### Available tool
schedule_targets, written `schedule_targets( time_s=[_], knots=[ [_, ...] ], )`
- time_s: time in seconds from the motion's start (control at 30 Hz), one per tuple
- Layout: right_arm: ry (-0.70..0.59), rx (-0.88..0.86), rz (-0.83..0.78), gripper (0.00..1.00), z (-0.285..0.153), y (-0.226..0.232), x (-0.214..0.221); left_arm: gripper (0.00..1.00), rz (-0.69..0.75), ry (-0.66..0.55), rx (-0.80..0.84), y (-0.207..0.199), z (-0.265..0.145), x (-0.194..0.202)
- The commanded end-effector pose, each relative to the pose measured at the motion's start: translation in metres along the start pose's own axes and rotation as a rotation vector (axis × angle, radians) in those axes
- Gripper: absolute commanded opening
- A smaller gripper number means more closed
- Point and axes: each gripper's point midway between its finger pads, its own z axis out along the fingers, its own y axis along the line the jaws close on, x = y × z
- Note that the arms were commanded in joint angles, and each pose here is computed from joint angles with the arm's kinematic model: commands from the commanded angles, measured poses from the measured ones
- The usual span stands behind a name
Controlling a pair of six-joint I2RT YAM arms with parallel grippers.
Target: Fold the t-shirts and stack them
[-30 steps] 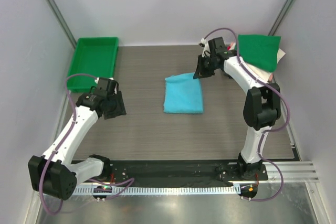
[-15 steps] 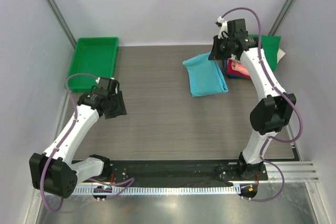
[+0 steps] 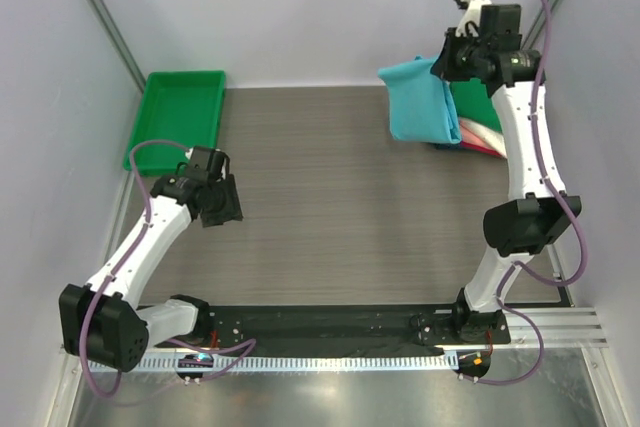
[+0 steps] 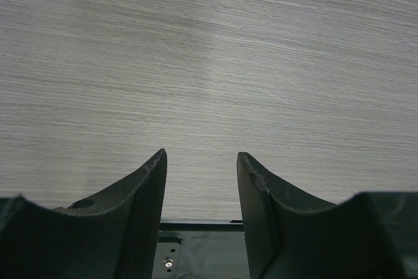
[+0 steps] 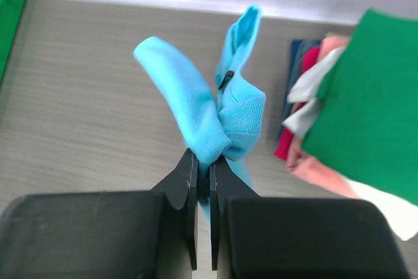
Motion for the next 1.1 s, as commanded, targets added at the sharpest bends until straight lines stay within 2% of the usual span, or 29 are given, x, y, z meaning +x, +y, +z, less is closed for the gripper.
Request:
schedule_targets(
  time_s=[0.0,0.27,0.67,0.9,1.07],
  knots=[
    [-0.219,0.007,-0.041,0.01,-0.063,-0.003,-0.065,0.48,0.016,-0.006,0.030,-0.005,0.004,-0.004],
    [-0.325,0.058,-0.042,0.01,-0.095,-0.032,-0.098,0.48,0.016,0.013,0.033,-0.006,0.007,-0.001],
    [-0.339,0.078,-0.026,0.01,-0.097,-0.061,-0.104,0.48,0.018,0.031,0.038,-0.007,0.010,0.001],
    [-0.320,0.091,-0.006,0.01,-0.087,-0.082,-0.098,0.47,0.019,0.042,0.036,-0.008,0.013,0.003],
    [-0.254,0.091,0.058,0.01,-0.049,-0.121,-0.072,0.47,0.025,0.056,0.030,-0.008,0.015,0.006]
  ],
)
